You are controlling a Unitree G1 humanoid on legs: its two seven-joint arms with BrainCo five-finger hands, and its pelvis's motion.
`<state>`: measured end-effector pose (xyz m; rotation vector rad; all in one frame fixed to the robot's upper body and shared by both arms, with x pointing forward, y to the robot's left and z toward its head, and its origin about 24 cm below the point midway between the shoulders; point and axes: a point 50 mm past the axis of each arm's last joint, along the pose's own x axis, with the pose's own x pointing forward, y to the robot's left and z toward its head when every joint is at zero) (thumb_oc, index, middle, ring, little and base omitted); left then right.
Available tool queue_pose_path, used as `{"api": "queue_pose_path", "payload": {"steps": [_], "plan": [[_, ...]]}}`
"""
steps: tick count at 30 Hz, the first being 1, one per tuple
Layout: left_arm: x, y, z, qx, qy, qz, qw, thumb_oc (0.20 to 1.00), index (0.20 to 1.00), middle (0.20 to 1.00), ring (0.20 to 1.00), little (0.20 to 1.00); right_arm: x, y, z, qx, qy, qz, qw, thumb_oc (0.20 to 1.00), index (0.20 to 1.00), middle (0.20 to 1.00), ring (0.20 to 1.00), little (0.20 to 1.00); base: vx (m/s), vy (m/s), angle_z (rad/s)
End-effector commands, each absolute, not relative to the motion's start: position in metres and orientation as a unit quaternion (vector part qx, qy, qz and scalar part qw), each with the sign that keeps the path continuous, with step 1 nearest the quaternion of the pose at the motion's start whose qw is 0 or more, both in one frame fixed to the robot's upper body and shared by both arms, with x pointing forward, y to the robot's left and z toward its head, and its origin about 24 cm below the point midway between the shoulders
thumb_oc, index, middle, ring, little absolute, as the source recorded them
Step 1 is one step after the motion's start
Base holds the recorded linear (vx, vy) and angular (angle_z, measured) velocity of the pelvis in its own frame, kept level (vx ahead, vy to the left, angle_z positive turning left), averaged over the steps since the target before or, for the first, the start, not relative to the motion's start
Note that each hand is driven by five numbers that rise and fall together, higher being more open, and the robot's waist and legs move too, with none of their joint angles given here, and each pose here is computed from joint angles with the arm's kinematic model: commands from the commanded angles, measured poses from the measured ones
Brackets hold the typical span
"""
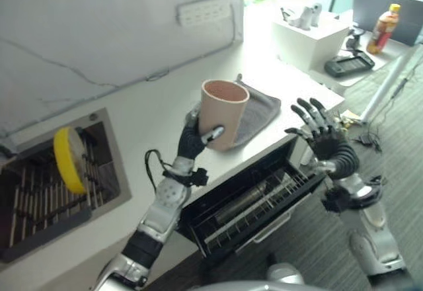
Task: Place the dishes in the dishwasher.
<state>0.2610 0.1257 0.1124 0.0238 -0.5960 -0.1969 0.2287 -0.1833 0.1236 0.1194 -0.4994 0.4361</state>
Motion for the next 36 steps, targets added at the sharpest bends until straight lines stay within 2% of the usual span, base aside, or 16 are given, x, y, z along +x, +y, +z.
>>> {"api": "queue_pose_path", "payload": {"steps": [1, 4, 13, 20, 36], "plan": [[0.257, 0.135, 0.152, 0.038, -0.426, -0.064, 0.902, 0.2, 0.2, 0.2, 0.2, 0.2, 0.24, -0.181, 0.137, 0.069, -0.267, 0.192, 0.942, 1.0, 1.0, 1.0, 1.0, 1.0, 0.01, -0.058, 0.27], [0.249, 0.137, 0.156, 0.058, -0.454, -0.052, 0.888, 0.2, 0.2, 0.2, 0.2, 0.2, 0.246, -0.174, 0.136, 0.082, -0.25, 0.206, 0.943, 1.0, 1.0, 1.0, 1.0, 1.0, 0.02, -0.053, 0.32], [0.249, 0.13, 0.145, 0.118, -0.443, -0.068, 0.886, 0.2, 0.2, 0.2, 0.2, 0.2, 0.257, -0.154, 0.135, 0.077, -0.218, 0.24, 0.943, 1.0, 1.0, 1.0, 1.0, 1.0, 0.02, -0.023, 0.2], [0.256, 0.123, 0.131, 0.151, -0.407, -0.086, 0.897, 0.2, 0.2, 0.2, 0.2, 0.2, 0.262, -0.136, 0.14, 0.025, -0.224, 0.26, 0.939, 1.0, 1.0, 1.0, 1.0, 1.0, 0.01, -0.007, 0.1], [0.265, 0.106, 0.117, 0.174, -0.361, -0.127, 0.907, 0.2, 0.2, 0.2, 0.2, 0.2, 0.272, -0.108, 0.158, 0.015, -0.232, 0.301, 0.925, 1.0, 1.0, 1.0, 1.0, 1.0, 0.0, 0.0, 0.0]]}}
